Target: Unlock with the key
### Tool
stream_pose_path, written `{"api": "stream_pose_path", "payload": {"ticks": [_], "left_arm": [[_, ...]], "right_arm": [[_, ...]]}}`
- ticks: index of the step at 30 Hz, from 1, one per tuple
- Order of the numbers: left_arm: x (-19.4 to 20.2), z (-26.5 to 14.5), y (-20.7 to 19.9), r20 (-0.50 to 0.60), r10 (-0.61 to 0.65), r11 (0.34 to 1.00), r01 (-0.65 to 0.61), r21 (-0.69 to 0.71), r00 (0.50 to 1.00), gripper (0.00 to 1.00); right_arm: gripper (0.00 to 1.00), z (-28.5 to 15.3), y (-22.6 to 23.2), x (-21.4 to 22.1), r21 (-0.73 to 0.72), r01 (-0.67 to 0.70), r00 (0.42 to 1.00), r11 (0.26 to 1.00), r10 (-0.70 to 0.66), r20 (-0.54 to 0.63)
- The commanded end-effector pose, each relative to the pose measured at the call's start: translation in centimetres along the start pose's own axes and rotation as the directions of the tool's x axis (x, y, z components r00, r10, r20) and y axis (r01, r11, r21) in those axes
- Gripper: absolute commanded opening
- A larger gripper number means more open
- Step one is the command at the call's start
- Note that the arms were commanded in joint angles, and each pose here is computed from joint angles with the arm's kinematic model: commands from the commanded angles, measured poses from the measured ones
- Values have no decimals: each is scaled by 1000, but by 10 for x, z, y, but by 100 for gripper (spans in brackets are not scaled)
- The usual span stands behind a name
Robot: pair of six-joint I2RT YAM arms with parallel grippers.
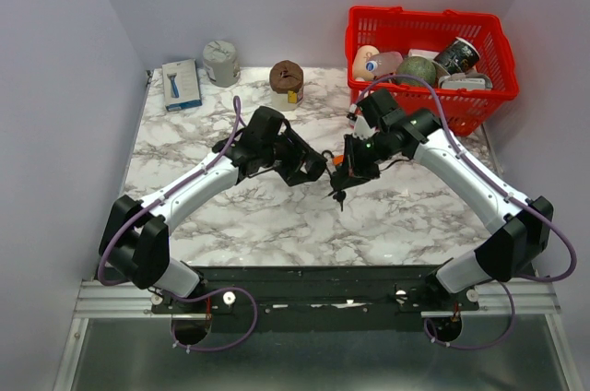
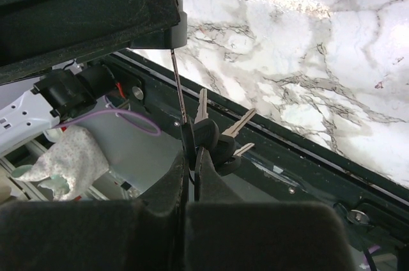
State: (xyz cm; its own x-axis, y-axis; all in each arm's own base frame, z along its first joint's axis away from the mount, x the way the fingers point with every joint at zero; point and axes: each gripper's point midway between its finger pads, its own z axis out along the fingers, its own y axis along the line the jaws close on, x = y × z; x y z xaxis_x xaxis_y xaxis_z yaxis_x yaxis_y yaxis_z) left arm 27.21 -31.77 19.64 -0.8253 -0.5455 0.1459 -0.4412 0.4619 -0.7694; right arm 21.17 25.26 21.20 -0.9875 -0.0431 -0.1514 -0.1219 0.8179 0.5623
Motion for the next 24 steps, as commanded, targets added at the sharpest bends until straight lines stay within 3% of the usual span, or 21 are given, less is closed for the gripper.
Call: {"api": "stream_pose_path", "payload": {"ticks": [1, 15, 24], "left_arm": [[10, -19, -31, -22, 46, 995, -44, 86, 999, 0], [3, -15, -31, 8, 40, 997, -41, 70, 999, 0], [6, -21, -29, 5, 50, 996, -51, 69, 999, 0]], "right_arm": [[1, 4, -4, -1, 37, -12, 1000, 999, 12, 5], [1, 11, 18, 46, -37, 31, 989, 999, -36, -146], [1, 10, 15, 22, 38, 53, 998, 998, -51, -47]]}}
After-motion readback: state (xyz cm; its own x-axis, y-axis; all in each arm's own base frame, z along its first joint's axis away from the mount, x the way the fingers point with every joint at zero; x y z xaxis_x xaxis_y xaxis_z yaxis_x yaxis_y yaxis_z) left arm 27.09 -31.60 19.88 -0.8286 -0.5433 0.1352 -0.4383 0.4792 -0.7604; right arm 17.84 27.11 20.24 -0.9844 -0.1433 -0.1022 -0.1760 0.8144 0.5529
